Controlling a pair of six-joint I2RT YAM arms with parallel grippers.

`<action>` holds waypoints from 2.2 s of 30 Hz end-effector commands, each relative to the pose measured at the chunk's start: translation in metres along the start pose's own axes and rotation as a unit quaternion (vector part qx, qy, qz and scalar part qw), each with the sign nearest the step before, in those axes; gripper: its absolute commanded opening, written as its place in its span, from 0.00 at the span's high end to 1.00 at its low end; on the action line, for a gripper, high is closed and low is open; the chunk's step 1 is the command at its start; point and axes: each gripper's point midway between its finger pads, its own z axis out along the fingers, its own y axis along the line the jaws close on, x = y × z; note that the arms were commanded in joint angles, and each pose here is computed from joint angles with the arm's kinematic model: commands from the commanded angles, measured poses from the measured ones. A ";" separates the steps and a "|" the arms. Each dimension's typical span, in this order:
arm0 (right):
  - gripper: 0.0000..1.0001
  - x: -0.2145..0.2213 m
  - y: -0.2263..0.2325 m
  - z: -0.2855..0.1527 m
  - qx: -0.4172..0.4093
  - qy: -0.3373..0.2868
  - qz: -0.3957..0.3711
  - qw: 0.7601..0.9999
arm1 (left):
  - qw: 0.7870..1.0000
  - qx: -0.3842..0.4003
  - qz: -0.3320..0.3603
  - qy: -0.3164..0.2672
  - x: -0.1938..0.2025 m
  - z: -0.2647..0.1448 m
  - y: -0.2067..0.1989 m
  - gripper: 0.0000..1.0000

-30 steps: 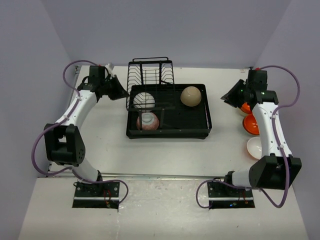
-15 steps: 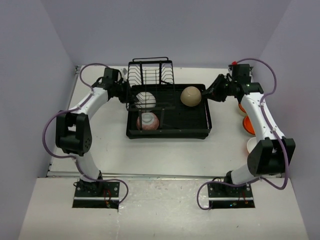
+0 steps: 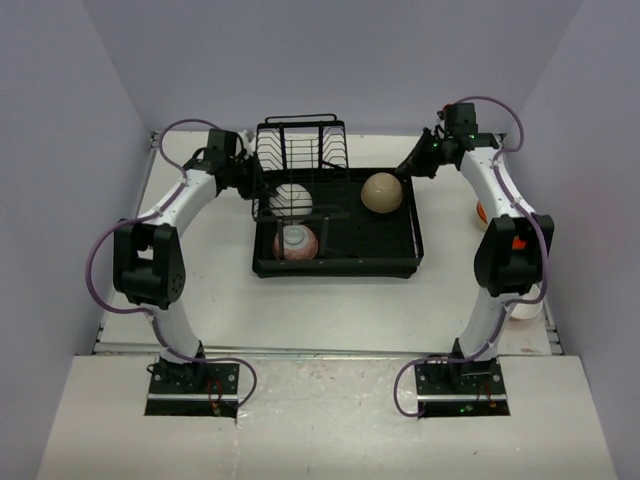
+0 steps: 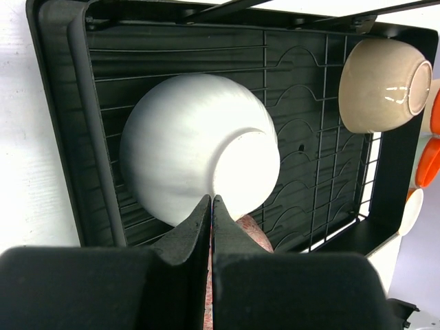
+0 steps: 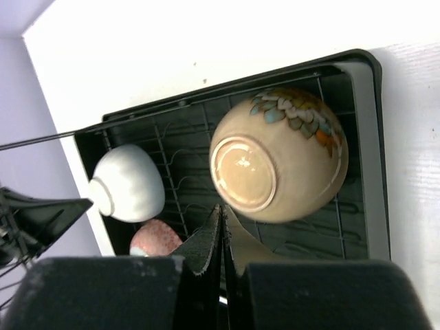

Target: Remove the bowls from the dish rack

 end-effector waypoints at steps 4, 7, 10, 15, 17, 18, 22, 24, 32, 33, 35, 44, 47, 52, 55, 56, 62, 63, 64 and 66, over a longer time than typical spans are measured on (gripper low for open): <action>1.00 -0.002 -0.002 0.024 0.004 0.024 -0.019 1.000 | 0.999 0.011 0.029 -0.023 -0.019 -0.016 -0.018 1.00; 1.00 0.005 -0.009 0.032 0.012 0.032 -0.022 0.999 | 0.999 0.016 0.032 -0.018 -0.020 -0.016 -0.022 1.00; 1.00 0.015 -0.015 0.038 0.016 0.046 -0.020 0.999 | 0.999 0.030 0.031 -0.006 -0.018 -0.016 -0.027 1.00; 1.00 0.034 -0.016 0.049 0.022 0.071 -0.029 0.997 | 0.999 0.045 0.027 0.006 -0.011 -0.012 -0.028 1.00; 1.00 0.043 -0.013 0.052 0.022 0.083 -0.031 0.996 | 0.998 0.048 0.025 0.011 -0.010 -0.010 -0.028 1.00; 1.00 0.047 -0.014 0.055 0.026 0.090 -0.030 0.995 | 0.998 0.051 0.022 0.013 -0.009 -0.009 -0.029 1.00; 1.00 0.067 -0.013 0.059 0.033 0.107 -0.041 0.993 | 0.998 0.050 0.022 0.009 -0.013 -0.009 -0.030 1.00; 1.00 0.079 -0.016 0.062 0.038 0.117 -0.047 0.991 | 0.999 0.044 0.021 0.009 -0.015 -0.008 -0.028 1.00; 1.00 0.108 -0.018 0.059 0.038 0.137 -0.054 0.988 | 0.998 0.055 0.022 0.017 -0.012 -0.007 -0.030 1.00; 1.00 0.110 -0.017 0.059 0.037 0.138 -0.054 0.988 | 0.998 0.057 0.023 0.018 -0.012 -0.007 -0.030 1.00; 1.00 0.113 -0.014 0.056 0.032 0.139 -0.059 0.988 | 0.998 0.058 0.024 0.018 -0.011 -0.006 -0.030 1.00; 0.91 0.089 0.027 0.017 -0.005 0.080 -0.093 0.992 | 0.997 0.075 0.030 0.021 -0.009 -0.008 -0.035 1.00; 0.73 0.079 0.037 -0.001 -0.007 0.052 -0.105 0.993 | 0.994 0.104 0.040 0.019 -0.010 -0.011 -0.045 1.00; 0.47 0.073 0.033 -0.011 0.000 0.045 -0.091 0.995 | 0.991 0.127 0.047 0.015 -0.011 -0.014 -0.054 1.00; 0.22 0.073 0.023 -0.006 0.009 0.049 -0.080 0.995 | 0.990 0.131 0.043 0.021 -0.010 -0.012 -0.054 1.00; 0.21 0.074 0.021 -0.004 0.008 0.053 -0.078 0.996 | 0.990 0.132 0.043 0.021 -0.010 -0.012 -0.055 1.00; 0.01 0.073 0.012 0.015 -0.018 0.054 -0.064 0.996 | 0.989 0.137 0.040 0.029 -0.005 -0.011 -0.054 1.00; 0.01 0.074 0.007 0.019 -0.020 0.057 -0.060 0.996 | 0.989 0.137 0.040 0.030 -0.005 -0.011 -0.054 1.00; 0.01 0.072 0.009 0.021 -0.033 0.056 -0.060 0.996 | 0.989 0.138 0.041 0.030 -0.005 -0.011 -0.054 1.00; 0.01 0.075 0.002 0.028 -0.038 0.064 -0.049 0.996 | 0.989 0.138 0.040 0.034 -0.002 -0.010 -0.053 1.00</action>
